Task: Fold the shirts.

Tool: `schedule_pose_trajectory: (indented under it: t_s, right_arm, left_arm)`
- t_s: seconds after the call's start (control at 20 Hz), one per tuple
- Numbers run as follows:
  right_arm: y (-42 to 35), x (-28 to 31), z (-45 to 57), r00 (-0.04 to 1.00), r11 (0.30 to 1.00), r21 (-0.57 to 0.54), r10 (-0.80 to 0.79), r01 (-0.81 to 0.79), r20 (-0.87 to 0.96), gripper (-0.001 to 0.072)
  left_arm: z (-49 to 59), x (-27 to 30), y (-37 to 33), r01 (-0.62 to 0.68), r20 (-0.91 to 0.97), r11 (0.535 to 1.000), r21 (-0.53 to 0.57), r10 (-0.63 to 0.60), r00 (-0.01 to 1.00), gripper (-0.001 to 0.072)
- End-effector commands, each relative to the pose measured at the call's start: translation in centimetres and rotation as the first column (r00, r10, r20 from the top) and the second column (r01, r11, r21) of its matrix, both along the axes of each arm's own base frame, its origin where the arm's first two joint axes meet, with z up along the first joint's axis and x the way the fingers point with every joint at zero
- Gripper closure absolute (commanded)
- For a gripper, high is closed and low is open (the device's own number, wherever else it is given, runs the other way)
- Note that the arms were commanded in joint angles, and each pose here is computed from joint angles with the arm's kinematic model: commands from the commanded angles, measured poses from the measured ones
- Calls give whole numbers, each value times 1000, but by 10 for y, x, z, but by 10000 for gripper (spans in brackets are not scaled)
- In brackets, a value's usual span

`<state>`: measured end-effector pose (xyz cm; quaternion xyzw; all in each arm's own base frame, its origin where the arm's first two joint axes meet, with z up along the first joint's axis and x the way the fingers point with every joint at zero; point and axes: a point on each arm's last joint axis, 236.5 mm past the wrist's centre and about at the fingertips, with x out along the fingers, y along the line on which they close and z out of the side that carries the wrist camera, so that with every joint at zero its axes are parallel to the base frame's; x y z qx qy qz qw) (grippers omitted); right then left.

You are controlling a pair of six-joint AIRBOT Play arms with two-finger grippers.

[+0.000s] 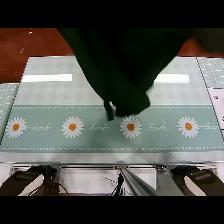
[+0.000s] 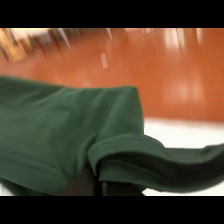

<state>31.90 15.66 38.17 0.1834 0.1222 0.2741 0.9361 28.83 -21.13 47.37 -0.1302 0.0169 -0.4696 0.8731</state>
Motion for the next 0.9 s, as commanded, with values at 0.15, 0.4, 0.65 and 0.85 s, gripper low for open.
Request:
schedule_pose_trajectory:
  t_s: [0.15, 0.4, 0.65, 0.85]
  right_arm:
    - [-18, -69, 150, 939, 996, 91, -36, 5, 343, 682]
    - [-23, -85, 167, 925, 997, 82, -42, 11, 378, 683]
    - [-16, -22, 87, 991, 995, -90, -35, 47, 131, 683]
    - [-11, 56, -2, 997, 960, -278, -43, 22, -69, 683]
  left_arm:
    - [109, -114, 15, -10, 342, 999, -47, 25, 940, 683]
    - [104, -125, 20, -42, 291, 999, -29, 49, 955, 682]
    - [27, -66, 13, -47, -2, 994, 95, 47, 999, 682]
    - [-55, -9, 6, -2, -255, 991, 137, 37, 966, 682]
